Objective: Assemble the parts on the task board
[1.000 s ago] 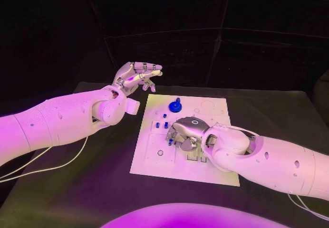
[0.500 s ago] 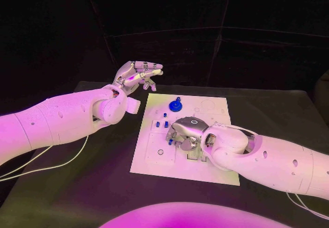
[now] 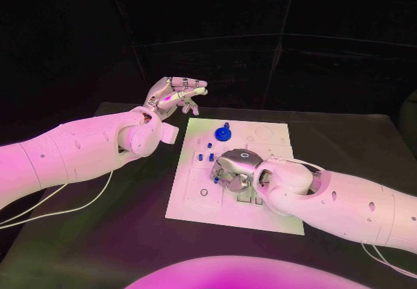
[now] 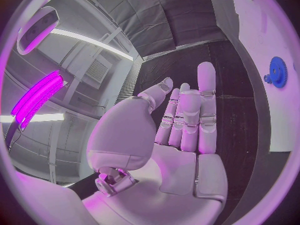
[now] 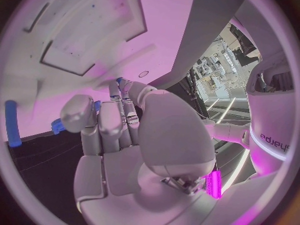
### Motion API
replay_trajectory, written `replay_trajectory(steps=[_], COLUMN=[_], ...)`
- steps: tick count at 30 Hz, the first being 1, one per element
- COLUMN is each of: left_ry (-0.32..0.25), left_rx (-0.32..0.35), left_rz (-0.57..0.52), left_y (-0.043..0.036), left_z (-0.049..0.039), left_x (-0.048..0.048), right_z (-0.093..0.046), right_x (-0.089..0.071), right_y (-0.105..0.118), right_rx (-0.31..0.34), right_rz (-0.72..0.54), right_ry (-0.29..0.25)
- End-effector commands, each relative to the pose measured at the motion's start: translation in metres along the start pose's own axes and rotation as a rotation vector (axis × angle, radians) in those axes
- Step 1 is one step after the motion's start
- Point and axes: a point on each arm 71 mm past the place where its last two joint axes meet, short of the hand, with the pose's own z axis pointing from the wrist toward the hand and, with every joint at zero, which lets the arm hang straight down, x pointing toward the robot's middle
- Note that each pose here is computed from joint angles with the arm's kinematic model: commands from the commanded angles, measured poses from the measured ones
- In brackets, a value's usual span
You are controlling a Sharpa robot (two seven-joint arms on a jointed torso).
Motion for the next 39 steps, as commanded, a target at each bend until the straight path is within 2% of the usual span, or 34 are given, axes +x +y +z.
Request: replay_trajectory(steps=[1, 7, 11, 14, 19, 24, 28, 31, 37, 39], left_ry=[0.011, 0.013, 0.013, 0.013, 0.014, 0.016, 0.019, 0.02, 0.022, 0.022], left_rx=[0.004, 0.001, 0.0, -0.001, -0.003, -0.007, -0.009, -0.01, -0.012, -0.012], left_rz=[-0.01, -0.011, -0.011, -0.011, -0.012, -0.013, -0.015, -0.016, -0.017, -0.017], left_y=[-0.0009, -0.0008, -0.0007, -0.0007, -0.0005, -0.0003, -0.0001, 0.0001, 0.0001, 0.0002], left_z=[0.0006, 0.0005, 0.0005, 0.0004, 0.0003, 0.0002, 0.0003, 0.0003, 0.0, -0.0001], left_x=[0.0011, 0.0011, 0.0009, 0.0007, 0.0005, 0.0005, 0.0008, 0.001, 0.0009, 0.0009], right_z=[0.0, -0.001, -0.001, -0.002, -0.008, -0.019, -0.03, -0.037, -0.055, -0.063], right_x=[0.004, 0.006, 0.005, 0.003, -0.004, -0.01, -0.016, -0.024, -0.049, -0.059], right_y=[-0.001, 0.0, 0.0, -0.001, -0.002, -0.003, -0.006, -0.012, -0.039, -0.053], right_rx=[0.006, 0.002, 0.0, -0.002, -0.014, -0.021, -0.011, 0.011, 0.101, 0.149], right_rz=[-0.02, -0.021, -0.014, -0.008, 0.014, 0.037, 0.049, 0.057, 0.051, 0.036], right_ry=[0.033, 0.038, 0.018, -0.015, -0.103, -0.165, -0.192, -0.199, -0.199, -0.189])
